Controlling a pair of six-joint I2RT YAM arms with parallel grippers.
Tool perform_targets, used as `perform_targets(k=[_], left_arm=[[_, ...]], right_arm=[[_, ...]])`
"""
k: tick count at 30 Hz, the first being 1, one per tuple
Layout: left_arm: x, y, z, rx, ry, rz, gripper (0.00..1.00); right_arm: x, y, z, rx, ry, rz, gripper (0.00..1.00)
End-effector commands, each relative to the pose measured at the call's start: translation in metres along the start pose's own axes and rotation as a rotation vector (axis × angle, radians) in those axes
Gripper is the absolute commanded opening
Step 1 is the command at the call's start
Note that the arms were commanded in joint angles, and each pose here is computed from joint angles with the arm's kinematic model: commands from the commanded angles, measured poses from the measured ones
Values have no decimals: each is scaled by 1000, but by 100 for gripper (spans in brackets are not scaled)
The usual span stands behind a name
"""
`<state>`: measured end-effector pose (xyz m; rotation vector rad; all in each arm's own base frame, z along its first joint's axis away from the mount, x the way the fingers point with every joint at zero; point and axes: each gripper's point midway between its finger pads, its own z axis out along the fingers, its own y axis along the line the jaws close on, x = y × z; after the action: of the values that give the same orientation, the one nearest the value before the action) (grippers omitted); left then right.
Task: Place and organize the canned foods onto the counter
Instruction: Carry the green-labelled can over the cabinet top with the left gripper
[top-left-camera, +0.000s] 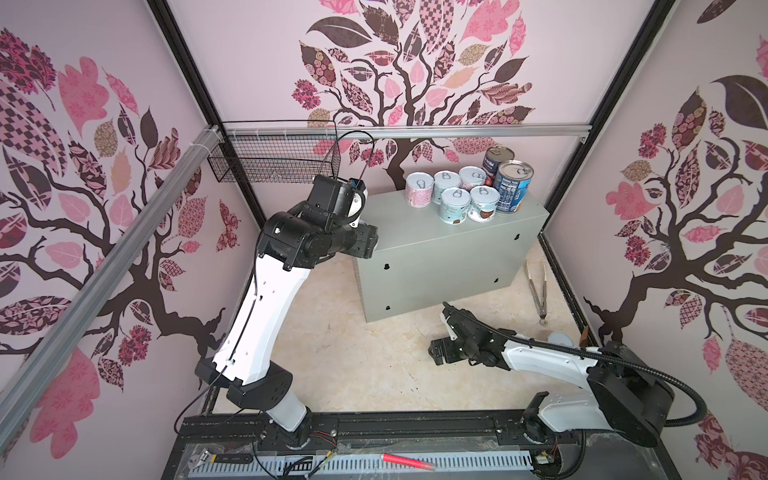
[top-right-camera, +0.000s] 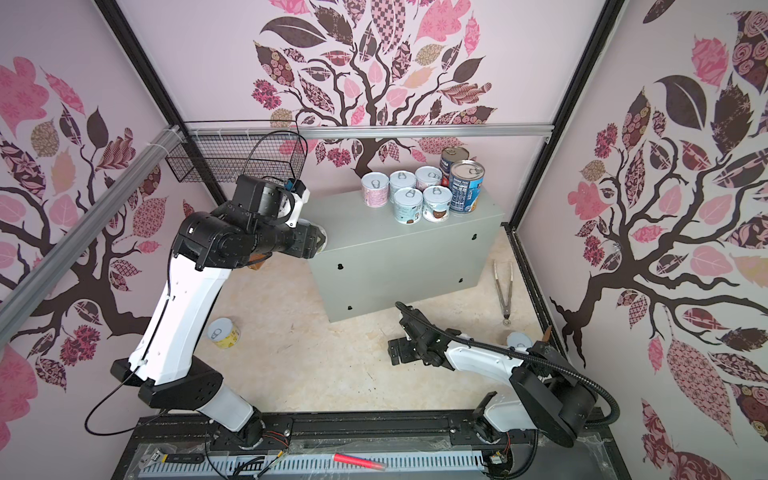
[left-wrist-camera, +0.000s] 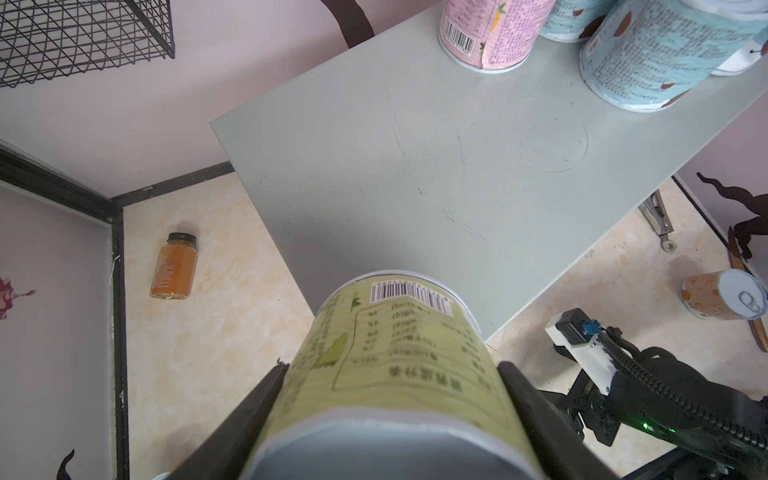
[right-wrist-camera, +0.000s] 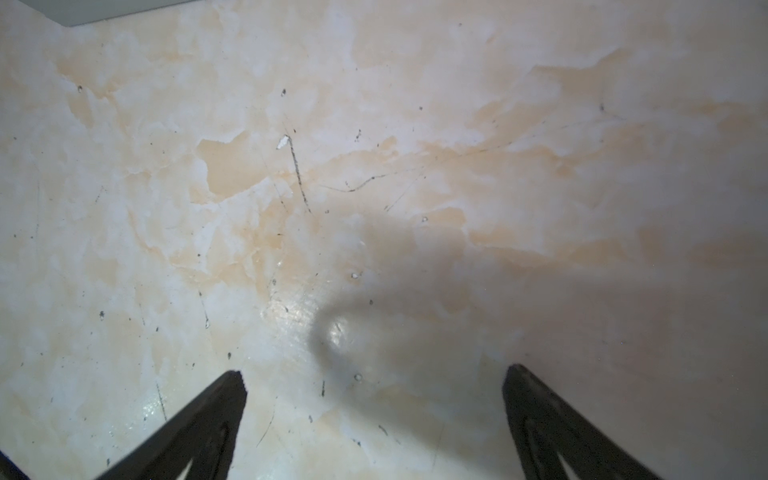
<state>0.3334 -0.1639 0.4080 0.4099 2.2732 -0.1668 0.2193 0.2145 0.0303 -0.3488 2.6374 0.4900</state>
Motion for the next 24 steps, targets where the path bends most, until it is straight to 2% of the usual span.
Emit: perform_targets(k=[1,10,24], left_arm=[[10,4,-5,-19,25,11,62],[11,5,-4,-22,25,12,62],[-21,-5,16,5,-20,-2,62]], right_arm=[[9,0,5,-1,45,0,100],[8,1,4,-6,43,2,100],[16,-5,1,8,41,4,100]])
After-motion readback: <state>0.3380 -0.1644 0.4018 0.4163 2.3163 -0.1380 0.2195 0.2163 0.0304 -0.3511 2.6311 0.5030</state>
